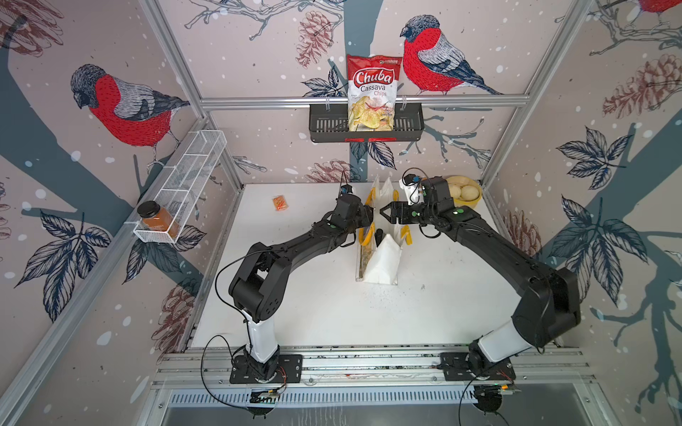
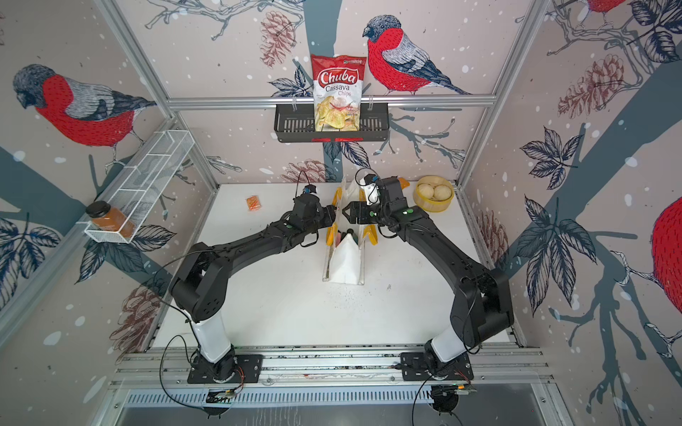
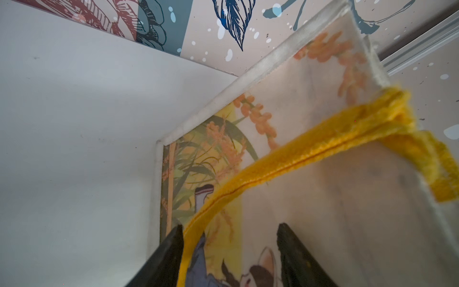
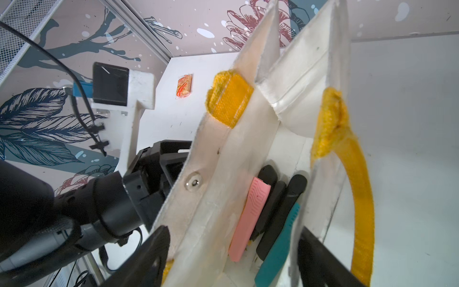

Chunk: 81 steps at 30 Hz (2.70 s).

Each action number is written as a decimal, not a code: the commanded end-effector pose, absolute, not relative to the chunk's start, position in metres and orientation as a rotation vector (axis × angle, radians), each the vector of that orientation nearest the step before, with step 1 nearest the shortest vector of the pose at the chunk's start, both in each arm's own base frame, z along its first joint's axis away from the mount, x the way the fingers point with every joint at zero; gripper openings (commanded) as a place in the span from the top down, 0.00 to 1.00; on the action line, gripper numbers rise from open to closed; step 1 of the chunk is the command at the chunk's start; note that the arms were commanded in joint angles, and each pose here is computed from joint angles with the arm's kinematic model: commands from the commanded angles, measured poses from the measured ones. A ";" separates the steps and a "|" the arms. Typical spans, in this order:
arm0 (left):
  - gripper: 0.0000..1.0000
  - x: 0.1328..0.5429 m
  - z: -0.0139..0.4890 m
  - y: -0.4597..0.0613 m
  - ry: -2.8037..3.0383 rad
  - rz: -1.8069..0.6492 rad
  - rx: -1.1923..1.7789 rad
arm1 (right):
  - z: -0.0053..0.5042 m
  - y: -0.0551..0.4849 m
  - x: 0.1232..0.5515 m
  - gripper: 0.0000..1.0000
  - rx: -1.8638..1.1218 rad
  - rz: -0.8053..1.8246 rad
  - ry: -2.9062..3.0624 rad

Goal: Place the art knife into the pouch
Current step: Close the pouch at the center of the board.

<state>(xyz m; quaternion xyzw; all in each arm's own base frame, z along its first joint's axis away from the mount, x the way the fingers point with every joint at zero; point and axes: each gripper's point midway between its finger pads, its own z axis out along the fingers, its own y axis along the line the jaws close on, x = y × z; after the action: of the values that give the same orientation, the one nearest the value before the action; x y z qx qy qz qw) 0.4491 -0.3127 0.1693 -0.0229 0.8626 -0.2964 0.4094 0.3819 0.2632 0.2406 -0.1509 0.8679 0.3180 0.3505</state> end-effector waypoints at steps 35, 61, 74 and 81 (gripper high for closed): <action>0.40 0.445 0.187 -0.344 2.121 -0.846 -0.034 | 0.235 0.291 0.391 0.22 -0.402 0.900 2.223; 0.39 0.431 0.173 -0.330 2.143 -0.843 -0.066 | 0.227 0.285 0.413 0.50 -0.255 0.598 2.307; 0.39 0.430 0.181 -0.332 2.125 -0.871 -0.067 | 0.218 0.302 0.416 0.65 -0.278 0.557 2.340; 0.40 0.429 0.181 -0.333 2.126 -0.877 -0.065 | 0.225 0.304 0.419 0.85 -0.274 0.549 2.327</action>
<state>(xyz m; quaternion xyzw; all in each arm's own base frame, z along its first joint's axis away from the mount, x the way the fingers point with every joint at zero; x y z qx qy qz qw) 0.4292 -0.3280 0.1696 -0.0323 0.8544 -0.3311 0.3993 0.4175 0.3004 0.2192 -0.1070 0.9053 0.2092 0.3540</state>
